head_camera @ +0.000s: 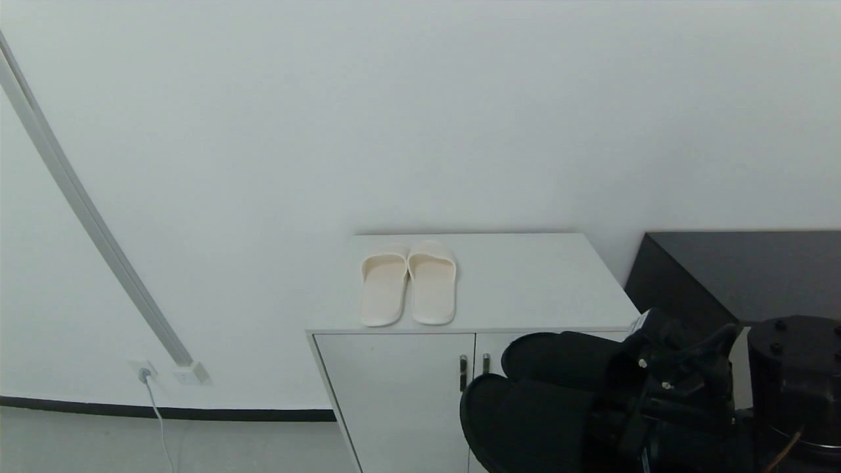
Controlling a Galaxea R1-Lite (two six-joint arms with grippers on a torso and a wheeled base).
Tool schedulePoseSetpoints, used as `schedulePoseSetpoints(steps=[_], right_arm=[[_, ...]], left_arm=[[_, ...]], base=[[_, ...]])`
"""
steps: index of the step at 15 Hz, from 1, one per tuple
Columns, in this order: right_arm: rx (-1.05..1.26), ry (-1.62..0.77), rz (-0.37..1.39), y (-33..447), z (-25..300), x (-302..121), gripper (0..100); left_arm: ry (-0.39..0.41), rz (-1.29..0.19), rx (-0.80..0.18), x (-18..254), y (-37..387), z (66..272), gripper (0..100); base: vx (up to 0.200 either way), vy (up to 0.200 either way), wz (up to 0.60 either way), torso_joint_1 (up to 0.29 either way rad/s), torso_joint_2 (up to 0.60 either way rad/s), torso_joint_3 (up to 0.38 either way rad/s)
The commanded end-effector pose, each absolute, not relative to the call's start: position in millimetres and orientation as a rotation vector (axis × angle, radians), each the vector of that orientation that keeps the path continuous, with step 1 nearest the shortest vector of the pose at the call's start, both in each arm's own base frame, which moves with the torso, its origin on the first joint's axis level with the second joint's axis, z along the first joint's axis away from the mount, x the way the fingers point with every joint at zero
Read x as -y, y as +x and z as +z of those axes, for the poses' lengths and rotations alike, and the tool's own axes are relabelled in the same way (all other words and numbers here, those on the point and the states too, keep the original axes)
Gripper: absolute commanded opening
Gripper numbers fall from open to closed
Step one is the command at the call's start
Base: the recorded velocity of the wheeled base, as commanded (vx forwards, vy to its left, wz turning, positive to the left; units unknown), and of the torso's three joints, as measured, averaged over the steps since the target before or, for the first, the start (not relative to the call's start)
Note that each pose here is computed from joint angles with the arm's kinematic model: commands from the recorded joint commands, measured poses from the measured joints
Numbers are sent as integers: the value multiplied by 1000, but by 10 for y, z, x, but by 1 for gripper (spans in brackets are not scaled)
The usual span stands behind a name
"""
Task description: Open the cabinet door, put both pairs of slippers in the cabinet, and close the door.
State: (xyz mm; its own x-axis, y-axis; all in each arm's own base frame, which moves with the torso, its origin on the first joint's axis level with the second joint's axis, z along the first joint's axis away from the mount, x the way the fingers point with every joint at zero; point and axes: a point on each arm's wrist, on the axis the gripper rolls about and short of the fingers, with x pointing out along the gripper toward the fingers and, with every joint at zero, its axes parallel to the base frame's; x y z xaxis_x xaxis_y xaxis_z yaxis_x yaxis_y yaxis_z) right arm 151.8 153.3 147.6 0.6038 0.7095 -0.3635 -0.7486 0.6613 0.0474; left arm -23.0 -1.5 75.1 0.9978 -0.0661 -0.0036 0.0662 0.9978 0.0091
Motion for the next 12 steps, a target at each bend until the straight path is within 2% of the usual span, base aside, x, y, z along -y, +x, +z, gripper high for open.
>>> schedulePoseSetpoints(steps=[1,7,8,12], right_arm=[[-377,-115,846,1526,1461,-1542,0],[-391,-124,847,1536,1427,-1556,0],[-391,-124,847,1536,1427,-1556,0],[-396,-127,843,1527,1410,-1550,0]], left_arm=[[9,-66,-6,15,-229,749,0],[8,-66,-4,15,-230,753,0],[8,-68,-4,15,-230,753,100],[9,-66,-4,15,-230,753,100]], base=[[0,0,0,-149,330,168],[0,0,0,-157,359,194],[0,0,0,-168,398,217],[0,0,0,-188,447,254]])
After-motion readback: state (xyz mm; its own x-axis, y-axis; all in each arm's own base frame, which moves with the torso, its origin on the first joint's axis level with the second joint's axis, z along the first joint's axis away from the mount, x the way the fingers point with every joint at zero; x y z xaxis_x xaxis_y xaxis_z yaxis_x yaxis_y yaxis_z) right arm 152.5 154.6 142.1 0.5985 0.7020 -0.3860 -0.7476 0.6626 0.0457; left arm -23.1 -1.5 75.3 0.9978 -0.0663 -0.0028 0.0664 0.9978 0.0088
